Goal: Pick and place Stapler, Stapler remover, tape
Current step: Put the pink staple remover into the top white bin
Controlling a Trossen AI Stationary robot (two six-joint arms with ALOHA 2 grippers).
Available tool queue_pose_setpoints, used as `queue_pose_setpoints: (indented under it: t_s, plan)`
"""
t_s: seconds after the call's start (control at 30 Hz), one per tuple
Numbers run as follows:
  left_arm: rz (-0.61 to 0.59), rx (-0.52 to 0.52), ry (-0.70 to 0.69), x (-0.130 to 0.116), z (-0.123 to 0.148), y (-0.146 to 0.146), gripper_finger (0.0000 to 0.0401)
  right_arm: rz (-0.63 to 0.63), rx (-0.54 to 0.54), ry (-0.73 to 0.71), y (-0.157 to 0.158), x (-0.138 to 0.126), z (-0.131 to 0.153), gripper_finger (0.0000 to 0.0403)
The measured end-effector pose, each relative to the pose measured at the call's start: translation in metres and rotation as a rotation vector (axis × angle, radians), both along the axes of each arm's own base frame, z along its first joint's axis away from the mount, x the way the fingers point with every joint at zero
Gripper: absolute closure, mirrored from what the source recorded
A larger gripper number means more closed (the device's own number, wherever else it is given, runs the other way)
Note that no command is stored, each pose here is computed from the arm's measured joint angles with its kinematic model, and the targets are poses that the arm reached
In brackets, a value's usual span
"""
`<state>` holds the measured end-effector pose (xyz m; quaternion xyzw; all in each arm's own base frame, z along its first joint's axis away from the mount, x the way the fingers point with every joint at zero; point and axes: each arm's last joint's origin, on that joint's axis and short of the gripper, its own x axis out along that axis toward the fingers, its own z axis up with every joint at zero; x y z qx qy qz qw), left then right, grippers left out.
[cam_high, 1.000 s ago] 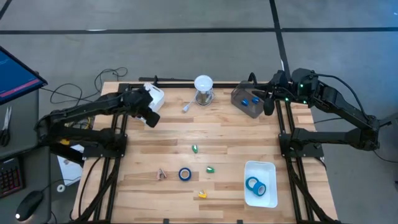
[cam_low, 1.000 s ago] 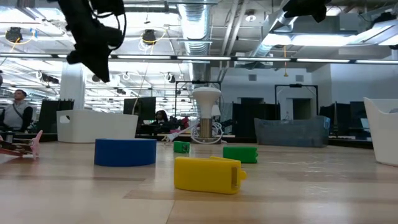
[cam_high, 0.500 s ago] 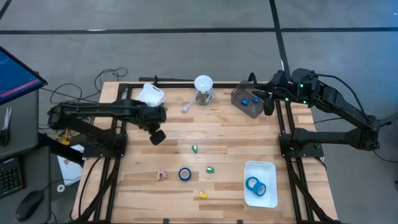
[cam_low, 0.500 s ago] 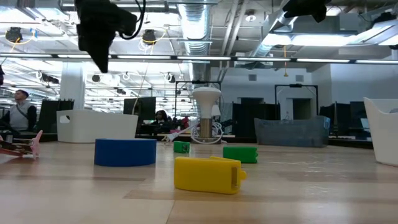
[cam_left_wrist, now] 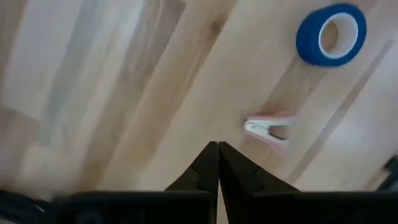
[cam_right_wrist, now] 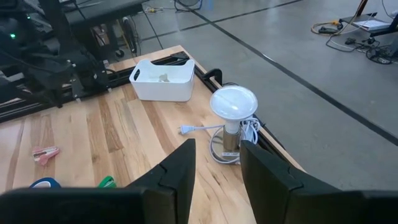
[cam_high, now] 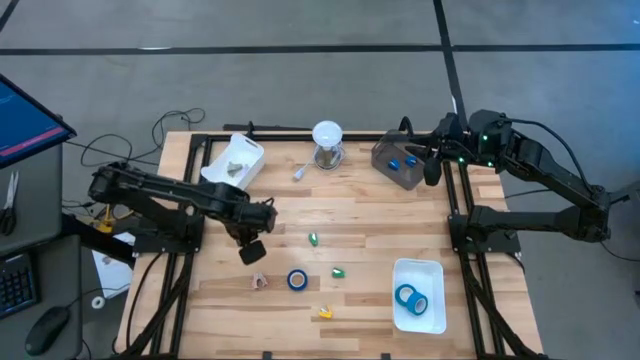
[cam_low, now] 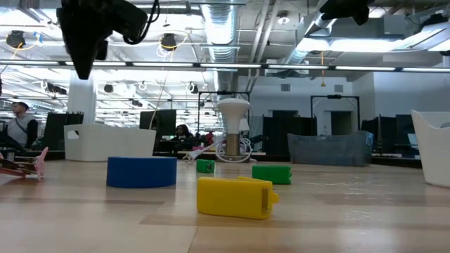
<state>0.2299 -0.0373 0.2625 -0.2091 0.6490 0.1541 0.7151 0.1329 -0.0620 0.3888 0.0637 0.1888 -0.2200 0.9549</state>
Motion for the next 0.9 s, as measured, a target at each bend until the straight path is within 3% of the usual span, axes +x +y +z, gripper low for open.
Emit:
queue_pose_setpoints:
  t_s: [0.17, 0.43, 0.7, 0.9]
  plan:
    - [0.217, -0.046, 0.006, 0.001, 0.0, -0.002, 0.0399, 0.0, 0.0, 0.0, 0.0, 0.0, 0.0, 0.0284]
    - [0.293, -0.099, -0.033, 0.014, -0.006, -0.006, 0.0399, 0.002, 0.001, 0.01, 0.0, 0.0, -0.001, 0.0284]
    - [0.228, -0.136, 0.011, 0.015, -0.011, -0.025, 0.0399, 0.01, 0.005, 0.074, 0.001, -0.003, -0.006, 0.0284]
    - [0.146, -0.156, -0.02, -0.002, 0.003, -0.041, 0.0399, -0.009, 0.011, 0.086, -0.001, -0.004, -0.007, 0.0284]
